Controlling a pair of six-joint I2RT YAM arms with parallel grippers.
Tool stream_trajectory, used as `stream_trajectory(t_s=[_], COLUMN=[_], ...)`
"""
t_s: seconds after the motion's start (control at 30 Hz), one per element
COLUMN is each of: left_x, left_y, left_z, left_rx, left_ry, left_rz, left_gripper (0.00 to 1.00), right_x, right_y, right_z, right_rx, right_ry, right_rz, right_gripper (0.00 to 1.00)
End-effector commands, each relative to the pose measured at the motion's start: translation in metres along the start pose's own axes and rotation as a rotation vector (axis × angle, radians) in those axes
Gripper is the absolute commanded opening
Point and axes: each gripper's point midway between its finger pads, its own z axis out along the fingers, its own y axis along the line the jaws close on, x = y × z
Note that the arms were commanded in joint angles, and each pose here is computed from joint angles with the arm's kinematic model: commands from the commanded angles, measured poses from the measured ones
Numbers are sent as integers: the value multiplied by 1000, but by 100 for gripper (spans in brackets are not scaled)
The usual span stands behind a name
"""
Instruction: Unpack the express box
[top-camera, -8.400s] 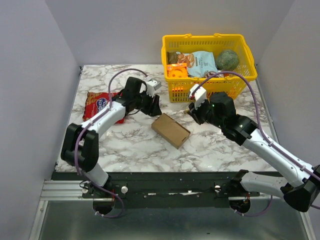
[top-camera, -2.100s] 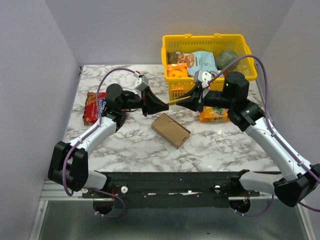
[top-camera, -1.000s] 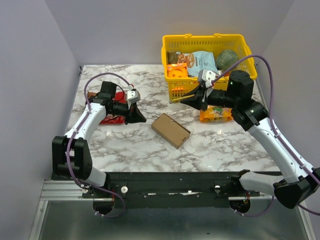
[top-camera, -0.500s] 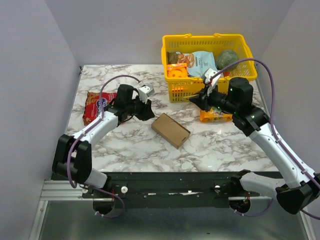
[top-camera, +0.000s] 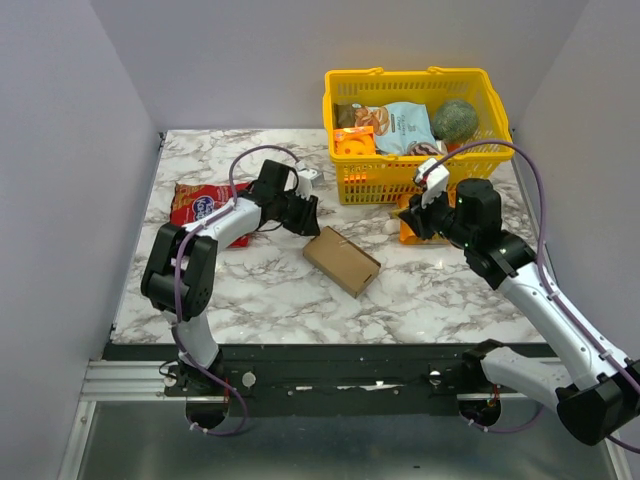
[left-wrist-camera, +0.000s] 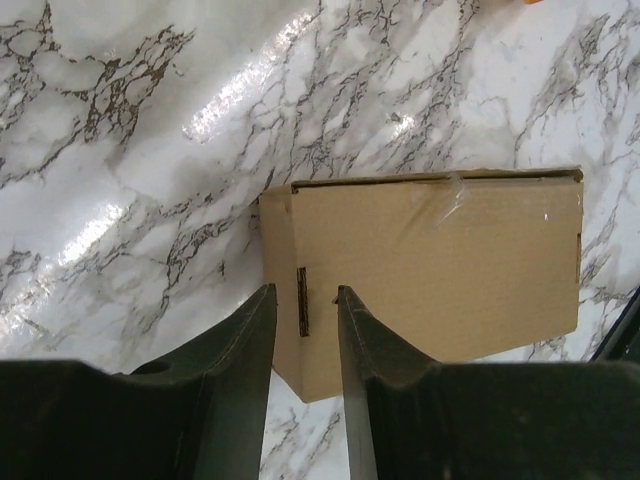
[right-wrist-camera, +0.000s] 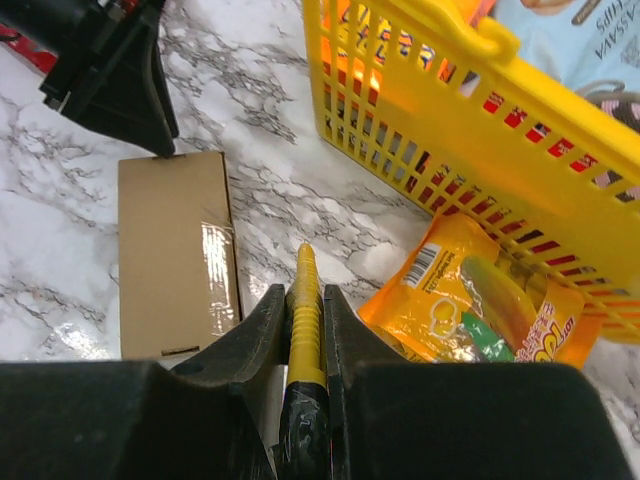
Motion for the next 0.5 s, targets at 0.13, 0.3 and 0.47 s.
stream_trajectory(t_s=[0.13,0.3,0.47], left_x=[-5,-15,1], left_y=[-5,-11,-64], left_z=[16,4,-27], left_rx=[101,105,304], left_ry=[51,21,-20], left_rz=[28,113,351], left_gripper=[40,27,2], right_x=[11,10,10], right_y=[-7,-7,-12], right_z=[1,-5,-4], right_rx=[36,37,43], right_ry=[-23,-14,15], right_rz=[43,20,-26], right_gripper=[0,0,0])
